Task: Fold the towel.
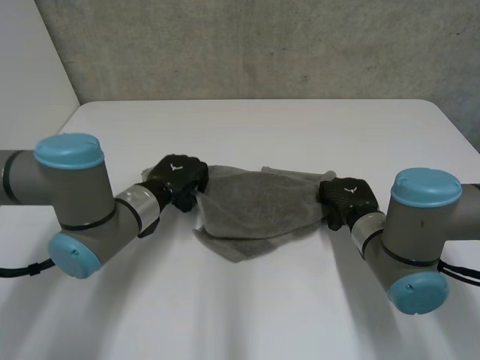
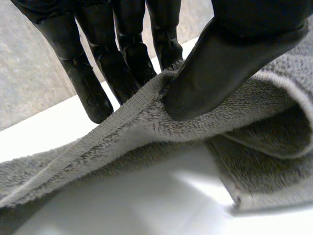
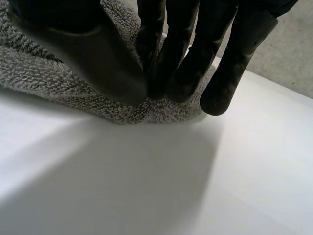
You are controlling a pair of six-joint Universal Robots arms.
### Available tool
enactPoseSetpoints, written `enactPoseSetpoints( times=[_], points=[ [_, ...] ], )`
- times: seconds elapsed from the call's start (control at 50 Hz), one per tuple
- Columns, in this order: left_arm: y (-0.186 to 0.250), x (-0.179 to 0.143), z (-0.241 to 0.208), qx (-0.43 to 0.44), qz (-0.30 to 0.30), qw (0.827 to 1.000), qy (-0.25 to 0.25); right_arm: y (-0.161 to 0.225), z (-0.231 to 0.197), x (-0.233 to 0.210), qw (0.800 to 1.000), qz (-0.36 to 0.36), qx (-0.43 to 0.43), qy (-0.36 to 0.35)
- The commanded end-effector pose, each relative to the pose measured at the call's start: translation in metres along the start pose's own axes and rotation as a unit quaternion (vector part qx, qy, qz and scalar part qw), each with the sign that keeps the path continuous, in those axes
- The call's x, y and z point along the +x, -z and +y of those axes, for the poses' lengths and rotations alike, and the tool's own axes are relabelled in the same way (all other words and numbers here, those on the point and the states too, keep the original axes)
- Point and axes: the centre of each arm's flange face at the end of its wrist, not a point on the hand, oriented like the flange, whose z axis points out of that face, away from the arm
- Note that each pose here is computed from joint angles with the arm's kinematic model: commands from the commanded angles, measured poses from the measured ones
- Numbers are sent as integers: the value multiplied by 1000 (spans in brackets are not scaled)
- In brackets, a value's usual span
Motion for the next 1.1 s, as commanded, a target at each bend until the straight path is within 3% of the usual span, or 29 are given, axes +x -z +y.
enactPoseSetpoints(
  times=[0.02,0.16,0.26,0.4,0.5,0.6,0.7,0.74,0.76,0.8,0.82,0.86,0.9,0.96,0.98,1.02,1.04,1.08,1.1],
  points=[
    [14,-9,-38,42,-15,999,-9,14,-39,12,1000,6,30,-2],
    [37,-10,-89,108,-25,994,-7,37,-88,18,997,-35,73,-11],
    [72,-10,-147,187,-24,981,45,66,-152,21,990,-60,124,-34],
    [95,-5,-172,212,-13,974,82,85,-202,21,986,-83,141,-14],
    [89,-6,-166,202,-12,976,84,64,-207,23,988,-86,119,40],
    [51,-17,-145,176,-16,979,96,27,-216,10,979,-82,142,122],
    [32,-32,-162,208,-37,973,88,3,-250,-6,954,-46,249,163],
    [32,-38,-174,230,-53,968,85,8,-289,-7,919,-15,359,160],
    [34,-43,-187,257,-69,960,81,8,-289,-7,919,-15,360,160],
    [38,-46,-199,282,-79,953,80,24,-321,-10,881,2,448,153],
    [43,-47,-209,305,-86,945,76,24,-322,-10,880,2,449,153],
    [49,-44,-218,324,-85,940,71,37,-337,-17,861,4,488,146],
    [56,-41,-222,331,-83,937,66,39,-336,-20,863,-2,484,146],
    [61,-35,-214,321,-79,942,66,29,-316,-23,889,-22,432,150],
    [61,-33,-204,307,-79,946,71,29,-316,-24,889,-22,432,150],
    [60,-30,-191,288,-77,951,75,15,-285,-27,920,-44,358,154],
    [59,-27,-178,269,-78,957,78,15,-284,-27,920,-44,357,154],
    [57,-25,-164,248,-76,962,83,2,-246,-32,948,-61,268,162],
    [55,-21,-149,225,-70,968,89,2,-246,-32,948,-61,268,162]
  ],
)
